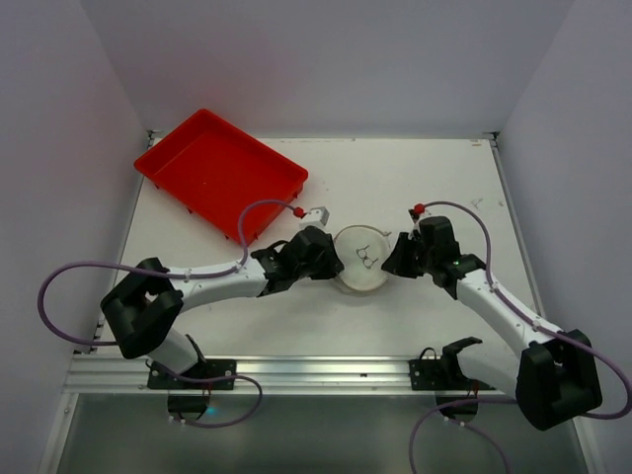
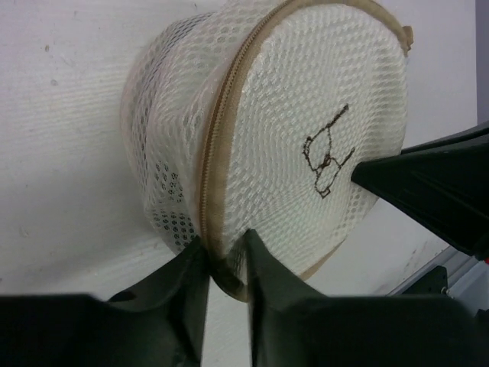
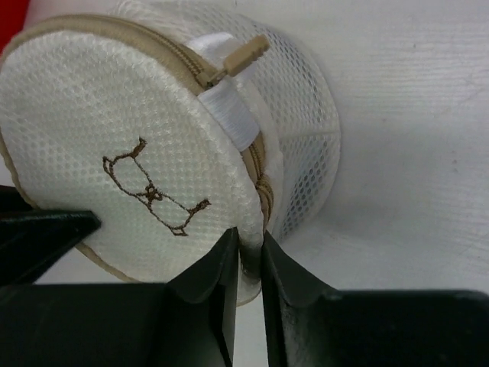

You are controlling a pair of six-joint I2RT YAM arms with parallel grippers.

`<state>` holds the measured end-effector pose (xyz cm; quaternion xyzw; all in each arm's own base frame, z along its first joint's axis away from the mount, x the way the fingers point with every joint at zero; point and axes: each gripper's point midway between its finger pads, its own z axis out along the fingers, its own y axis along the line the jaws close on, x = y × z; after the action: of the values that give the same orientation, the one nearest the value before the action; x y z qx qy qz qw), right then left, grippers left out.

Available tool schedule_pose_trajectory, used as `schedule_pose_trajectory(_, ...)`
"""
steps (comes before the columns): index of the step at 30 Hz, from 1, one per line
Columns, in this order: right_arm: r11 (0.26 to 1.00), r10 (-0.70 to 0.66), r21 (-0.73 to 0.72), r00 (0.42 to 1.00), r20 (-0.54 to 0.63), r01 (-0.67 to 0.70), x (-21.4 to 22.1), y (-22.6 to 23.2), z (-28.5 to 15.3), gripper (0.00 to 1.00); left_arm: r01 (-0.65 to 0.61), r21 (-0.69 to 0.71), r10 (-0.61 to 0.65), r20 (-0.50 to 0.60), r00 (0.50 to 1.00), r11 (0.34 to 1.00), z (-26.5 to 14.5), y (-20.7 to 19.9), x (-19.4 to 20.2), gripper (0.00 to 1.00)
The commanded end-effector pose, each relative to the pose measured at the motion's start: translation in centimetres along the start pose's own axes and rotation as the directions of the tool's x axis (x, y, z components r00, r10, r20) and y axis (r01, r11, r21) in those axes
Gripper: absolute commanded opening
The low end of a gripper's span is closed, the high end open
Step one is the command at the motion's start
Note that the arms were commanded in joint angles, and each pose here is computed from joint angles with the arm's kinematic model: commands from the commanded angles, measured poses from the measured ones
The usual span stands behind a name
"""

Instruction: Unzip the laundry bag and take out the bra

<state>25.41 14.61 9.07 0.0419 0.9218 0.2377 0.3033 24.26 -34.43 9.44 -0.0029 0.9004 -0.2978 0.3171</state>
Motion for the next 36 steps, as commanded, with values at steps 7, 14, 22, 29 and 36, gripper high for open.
schedule_pose_trajectory(7,0.959,0.064,-0.272,0.996,-0.058,-0.077,4.2,5.6,-1.6,0.0,-0.075,0.026,0.068,0.198,0.978,0.997,0.2,-0.7,-9.3,0.09)
schedule_pose_trajectory(14,0.899,0.107,-0.408,0.985,-0.139,-0.156,7.0,12.8,-2.5,0.06,-0.324,0.061,0.309,0.184,0.933,0.944,1.8,-1.8,-13.2,0.18)
schedule_pose_trajectory(22,0.908,-0.003,-0.411,0.978,-0.209,-0.085,8.7,17.6,-2.0,0.52,-0.413,0.023,0.401,0.194,0.895,0.911,1.1,-1.0,-16.3,0.54)
schedule_pose_trajectory(29,0.966,-0.074,-0.251,0.997,-0.014,0.068,4.7,13.9,-6.4,0.84,-0.172,-0.056,0.18,0.221,0.958,0.984,-5.2,1.4,-15.5,0.9)
schedule_pose_trajectory(36,1.0,0.003,0.022,0.977,0.213,-0.007,-2.6,5.1,-8.1,0.9,0.118,0.11,-0.134,0.149,0.98,0.987,-7.2,0.4,-8.5,0.89)
